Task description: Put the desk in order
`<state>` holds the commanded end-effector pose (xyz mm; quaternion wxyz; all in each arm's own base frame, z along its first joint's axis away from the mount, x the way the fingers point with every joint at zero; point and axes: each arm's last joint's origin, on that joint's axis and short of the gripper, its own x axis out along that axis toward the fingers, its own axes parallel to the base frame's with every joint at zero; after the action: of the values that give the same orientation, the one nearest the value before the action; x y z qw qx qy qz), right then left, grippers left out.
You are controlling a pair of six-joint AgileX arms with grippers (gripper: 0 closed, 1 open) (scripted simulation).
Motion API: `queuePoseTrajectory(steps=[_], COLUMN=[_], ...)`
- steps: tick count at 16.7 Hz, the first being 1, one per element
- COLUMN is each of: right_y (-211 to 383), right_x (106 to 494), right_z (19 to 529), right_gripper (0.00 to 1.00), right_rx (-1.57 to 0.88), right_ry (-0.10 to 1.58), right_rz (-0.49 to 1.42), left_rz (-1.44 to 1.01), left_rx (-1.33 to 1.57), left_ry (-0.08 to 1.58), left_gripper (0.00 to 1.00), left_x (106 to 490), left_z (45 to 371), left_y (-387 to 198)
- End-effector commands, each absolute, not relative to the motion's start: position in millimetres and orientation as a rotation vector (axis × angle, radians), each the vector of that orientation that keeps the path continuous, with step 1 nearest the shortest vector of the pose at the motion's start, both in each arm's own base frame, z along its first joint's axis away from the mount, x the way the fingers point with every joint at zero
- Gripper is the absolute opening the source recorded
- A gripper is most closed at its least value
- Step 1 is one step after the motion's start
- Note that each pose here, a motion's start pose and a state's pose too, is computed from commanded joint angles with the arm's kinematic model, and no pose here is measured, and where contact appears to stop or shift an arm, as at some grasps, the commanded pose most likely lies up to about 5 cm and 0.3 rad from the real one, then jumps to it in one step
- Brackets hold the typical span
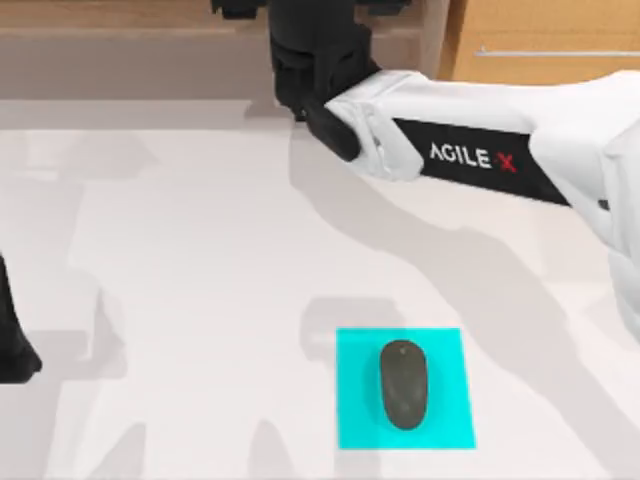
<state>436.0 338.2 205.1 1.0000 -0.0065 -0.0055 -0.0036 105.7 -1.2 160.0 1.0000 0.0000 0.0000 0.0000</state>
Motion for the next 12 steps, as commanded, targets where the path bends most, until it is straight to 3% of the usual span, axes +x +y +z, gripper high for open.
queuePoseTrajectory(steps=[10,12], right_y=[338.2,338.2], right_x=[436.0,436.0], right_z=[205.1,205.1], right_gripper=[0.02,0.00], right_rx=[-0.013,-0.013], right_ry=[-0.011,-0.011], right_rz=[-0.007,-0.007], left_rz=[0.000,0.000], left_rx=[0.000,0.000], left_ry=[0.000,0.000], left_gripper=[1.00,1.00], left_x=[105.7,105.7], left_z=[160.0,160.0], left_y=[-1.2,-1.2])
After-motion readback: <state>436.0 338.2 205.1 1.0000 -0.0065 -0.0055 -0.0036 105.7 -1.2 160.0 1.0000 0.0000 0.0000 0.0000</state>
